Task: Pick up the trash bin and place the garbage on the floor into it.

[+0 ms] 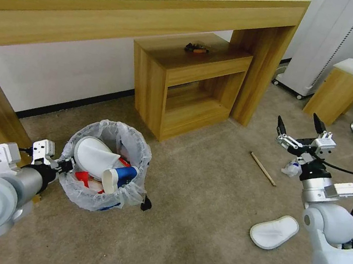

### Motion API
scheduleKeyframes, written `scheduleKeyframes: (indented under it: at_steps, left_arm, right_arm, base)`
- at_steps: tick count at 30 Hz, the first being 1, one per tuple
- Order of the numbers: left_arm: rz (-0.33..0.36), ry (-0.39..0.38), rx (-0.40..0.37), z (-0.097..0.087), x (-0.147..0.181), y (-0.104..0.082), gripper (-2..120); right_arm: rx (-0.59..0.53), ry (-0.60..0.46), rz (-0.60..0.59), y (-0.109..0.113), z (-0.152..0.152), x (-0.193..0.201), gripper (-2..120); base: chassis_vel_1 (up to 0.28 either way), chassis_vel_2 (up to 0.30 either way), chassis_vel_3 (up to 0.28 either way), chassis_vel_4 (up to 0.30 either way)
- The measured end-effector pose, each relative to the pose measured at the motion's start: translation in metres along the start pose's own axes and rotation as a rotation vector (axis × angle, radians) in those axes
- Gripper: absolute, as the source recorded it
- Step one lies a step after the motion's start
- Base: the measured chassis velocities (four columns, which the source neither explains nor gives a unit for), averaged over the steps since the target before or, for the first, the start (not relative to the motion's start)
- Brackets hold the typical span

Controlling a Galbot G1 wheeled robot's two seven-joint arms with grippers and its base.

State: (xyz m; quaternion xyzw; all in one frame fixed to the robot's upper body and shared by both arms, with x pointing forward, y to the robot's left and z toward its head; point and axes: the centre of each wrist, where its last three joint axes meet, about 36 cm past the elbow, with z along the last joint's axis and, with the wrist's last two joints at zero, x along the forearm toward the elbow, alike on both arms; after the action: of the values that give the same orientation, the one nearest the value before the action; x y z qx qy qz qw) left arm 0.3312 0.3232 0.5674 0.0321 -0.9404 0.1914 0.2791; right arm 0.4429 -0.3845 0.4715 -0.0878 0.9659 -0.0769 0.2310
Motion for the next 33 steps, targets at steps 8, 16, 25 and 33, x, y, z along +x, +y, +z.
scheduleKeyframes:
  at_steps: [8, 16, 25, 33]
  left_arm:
    - [0.002, 0.0, -0.002, 0.003, 0.001, 0.0, 0]
    - [0.004, 0.0, -0.007, 0.003, 0.002, 0.001, 0]
    - [-0.001, -0.002, -0.011, 0.001, 0.0, 0.003, 0]
    - [-0.009, -0.003, -0.006, -0.001, -0.005, 0.007, 0]
  right_arm:
    - [0.002, -0.008, -0.002, -0.002, -0.002, 0.005, 100]
    - [-0.002, -0.01, -0.006, -0.001, -0.003, 0.006, 100]
    - [-0.01, -0.01, -0.003, 0.001, 0.001, 0.006, 100]
    - [-0.022, -0.008, -0.005, 0.006, 0.008, 0.005, 100]
  base:
    - [-0.071, -0.066, -0.065, -0.064]
    - [-0.103, -0.105, -0.101, -0.096]
    - [-0.122, -0.125, -0.127, -0.131]
    - [-0.129, -0.125, -0.115, -0.143]
